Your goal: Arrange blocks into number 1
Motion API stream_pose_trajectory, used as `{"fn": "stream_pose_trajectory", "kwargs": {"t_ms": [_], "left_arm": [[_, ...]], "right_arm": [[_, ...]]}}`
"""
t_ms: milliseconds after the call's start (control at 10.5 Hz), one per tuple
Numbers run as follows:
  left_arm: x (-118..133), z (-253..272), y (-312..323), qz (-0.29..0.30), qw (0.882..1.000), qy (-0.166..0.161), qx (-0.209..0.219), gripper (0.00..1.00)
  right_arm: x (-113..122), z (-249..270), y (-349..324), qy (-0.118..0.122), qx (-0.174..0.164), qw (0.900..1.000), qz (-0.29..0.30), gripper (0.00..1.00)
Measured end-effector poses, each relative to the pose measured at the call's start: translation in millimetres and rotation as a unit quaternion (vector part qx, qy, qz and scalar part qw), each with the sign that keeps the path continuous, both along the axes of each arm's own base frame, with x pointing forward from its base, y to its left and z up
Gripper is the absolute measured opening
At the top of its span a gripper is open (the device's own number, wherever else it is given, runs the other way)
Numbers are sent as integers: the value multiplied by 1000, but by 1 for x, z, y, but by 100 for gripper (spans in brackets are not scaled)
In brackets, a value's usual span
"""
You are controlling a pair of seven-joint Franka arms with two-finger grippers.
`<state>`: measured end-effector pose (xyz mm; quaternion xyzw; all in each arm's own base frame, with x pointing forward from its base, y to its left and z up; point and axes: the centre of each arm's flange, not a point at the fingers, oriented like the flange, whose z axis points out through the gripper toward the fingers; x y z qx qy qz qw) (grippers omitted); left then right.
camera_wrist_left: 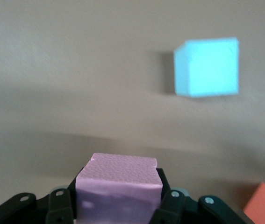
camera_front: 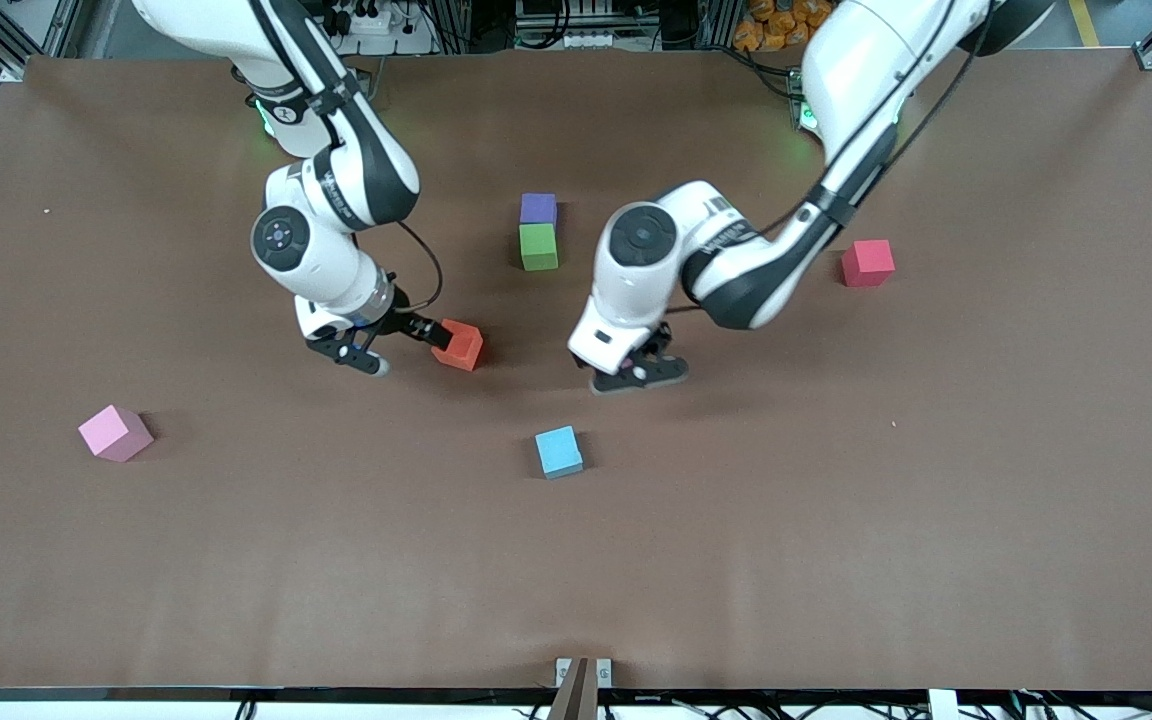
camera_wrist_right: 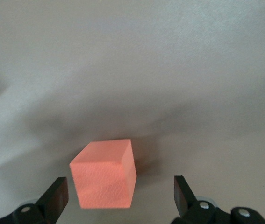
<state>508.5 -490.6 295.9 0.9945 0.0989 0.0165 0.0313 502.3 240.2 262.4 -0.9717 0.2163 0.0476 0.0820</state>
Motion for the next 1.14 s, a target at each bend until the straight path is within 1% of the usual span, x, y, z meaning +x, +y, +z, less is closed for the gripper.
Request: {"fn": "stream_pose_trajectory", "kwargs": {"t_ms": [95, 476, 667, 762, 952, 1143], "left_arm": [[-10, 0, -12, 0, 1000, 0, -1, 60], [-28, -15, -35, 9, 1000, 10, -1, 60], [-26, -18, -46, 24, 1000, 12, -10, 60], [-29, -26, -55, 28, 999, 17, -12, 60], [-50, -53, -75, 24, 999, 27, -1, 60], [-74, -72, -94, 16, 1000, 22, 11, 60]], "right_arm": [[0, -8, 2, 4, -3, 1000, 1, 100], [7, -18, 10, 5, -4, 1000, 2, 100], [9, -22, 13, -3, -3, 1000, 0, 100], [10, -25, 14, -5, 1, 1000, -6, 100], [11, -27, 14, -7, 5, 1000, -13, 100], [12, -26, 13, -8, 6, 1000, -10, 100]]}}
